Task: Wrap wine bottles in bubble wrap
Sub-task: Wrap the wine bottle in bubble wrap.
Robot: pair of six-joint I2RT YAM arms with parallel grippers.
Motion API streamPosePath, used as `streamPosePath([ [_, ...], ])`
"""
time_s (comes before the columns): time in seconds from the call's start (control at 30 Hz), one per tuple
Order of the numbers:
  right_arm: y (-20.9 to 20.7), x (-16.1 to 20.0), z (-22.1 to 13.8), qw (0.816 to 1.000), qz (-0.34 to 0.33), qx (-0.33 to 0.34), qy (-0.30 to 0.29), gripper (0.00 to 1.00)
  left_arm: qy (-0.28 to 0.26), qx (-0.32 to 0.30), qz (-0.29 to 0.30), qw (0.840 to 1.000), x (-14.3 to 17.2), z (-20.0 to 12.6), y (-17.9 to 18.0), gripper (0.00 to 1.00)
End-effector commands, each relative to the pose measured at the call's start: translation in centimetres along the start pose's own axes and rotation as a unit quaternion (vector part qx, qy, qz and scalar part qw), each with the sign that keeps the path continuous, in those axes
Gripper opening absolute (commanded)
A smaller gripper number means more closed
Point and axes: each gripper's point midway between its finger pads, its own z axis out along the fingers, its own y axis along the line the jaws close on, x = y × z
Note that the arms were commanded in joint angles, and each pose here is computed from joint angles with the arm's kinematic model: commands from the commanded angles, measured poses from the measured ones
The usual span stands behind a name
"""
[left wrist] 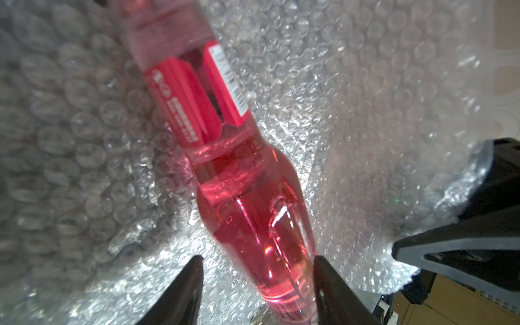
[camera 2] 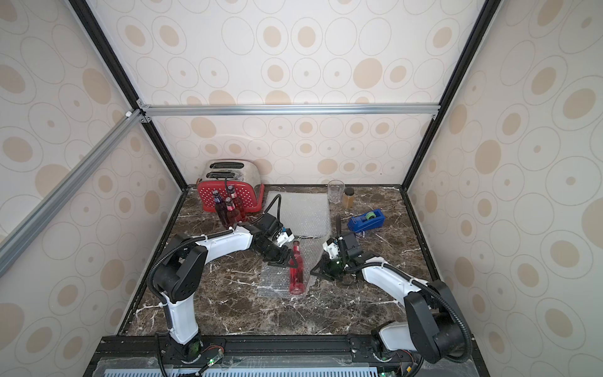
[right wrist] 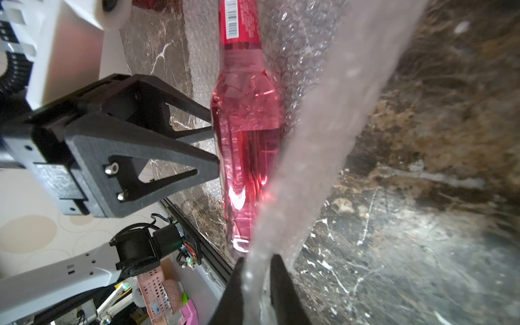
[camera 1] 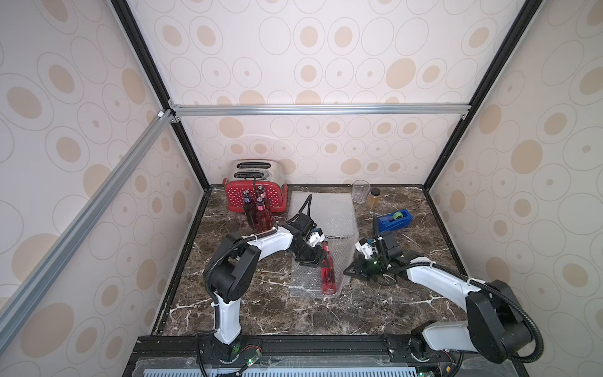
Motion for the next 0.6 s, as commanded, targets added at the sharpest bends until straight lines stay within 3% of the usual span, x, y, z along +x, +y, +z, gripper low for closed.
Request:
streamPosePath([
  [0.0, 0.8, 0.4, 0.0, 1.000, -0.014, 0.008, 0.007, 0.09, -0.018, -0.008, 0.035, 0.999, -0.1, -2.4, -1.6, 0.70],
  [0.27, 3.6, 1.5, 1.8, 0.997, -0.062, 0.013, 0.041, 0.10, -0.046, 0.043, 0.068, 0.996, -1.5, -5.6, -5.2, 0.75],
  [0.57, 4.6, 1.0, 3.6, 0.996, -0.067, 0.014, 0.049, 0.13, -0.036, 0.041, 0.044, 0.998, -2.3, -4.5, -4.6, 0.59],
])
